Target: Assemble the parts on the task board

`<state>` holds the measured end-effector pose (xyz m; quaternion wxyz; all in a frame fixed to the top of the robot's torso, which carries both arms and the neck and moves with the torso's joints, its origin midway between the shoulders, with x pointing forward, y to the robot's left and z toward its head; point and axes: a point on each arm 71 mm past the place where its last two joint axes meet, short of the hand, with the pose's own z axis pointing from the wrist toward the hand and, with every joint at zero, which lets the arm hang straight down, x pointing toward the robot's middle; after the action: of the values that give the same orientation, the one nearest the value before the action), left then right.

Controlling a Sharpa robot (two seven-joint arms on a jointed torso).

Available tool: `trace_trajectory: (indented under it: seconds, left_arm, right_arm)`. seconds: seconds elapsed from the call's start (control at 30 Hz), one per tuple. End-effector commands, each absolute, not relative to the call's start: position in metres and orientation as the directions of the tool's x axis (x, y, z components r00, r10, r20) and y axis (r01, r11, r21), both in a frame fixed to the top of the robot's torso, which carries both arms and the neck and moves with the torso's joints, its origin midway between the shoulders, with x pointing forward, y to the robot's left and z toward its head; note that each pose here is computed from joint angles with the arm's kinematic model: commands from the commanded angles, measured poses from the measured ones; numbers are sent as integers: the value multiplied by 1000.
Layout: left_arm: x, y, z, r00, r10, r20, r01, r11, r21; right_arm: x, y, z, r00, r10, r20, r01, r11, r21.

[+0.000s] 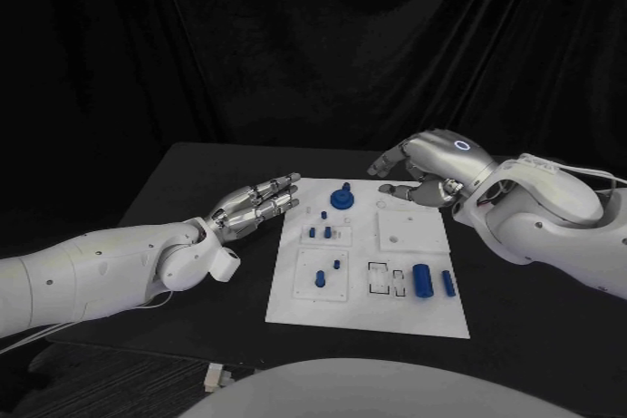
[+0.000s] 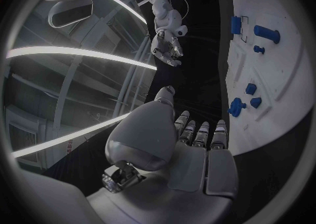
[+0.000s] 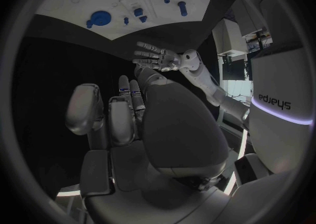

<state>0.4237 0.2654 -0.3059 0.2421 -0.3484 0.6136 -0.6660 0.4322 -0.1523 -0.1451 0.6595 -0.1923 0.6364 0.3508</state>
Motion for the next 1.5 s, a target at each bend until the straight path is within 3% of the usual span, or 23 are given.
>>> trace_trajectory:
  seconds: [0.03,0.23,0.5,0.63,0.87,1.5]
  left_arm:
    - [423,264,-303,-640,-748,176,-79,-164,-983]
    - [423,262,-303,-642,-746,178,-79,-166,-983]
    - [423,262,-303,-644,-744,180,-82,-166,-983]
    - [423,261,-303,-645,-743,180,-82,-167,-982]
    - [422,261,-303,-647,-740,183,-82,-171,-982]
    - [422,262,-301,-642,-746,179,-66,-179,-982]
  right_arm:
    - [441,-172,-144,-134,347,-928,-552,751,361]
    - [445,-197,-167,-287,273,-918,-363,856,368]
    - [444,-220,-196,-437,20,-899,-202,972,120]
    - [444,-225,-205,-511,-102,-854,-198,980,2]
    - [443,-225,-215,-578,-206,-790,-215,972,-96]
    - [433,-218,-236,-635,-241,-734,-239,965,-110]
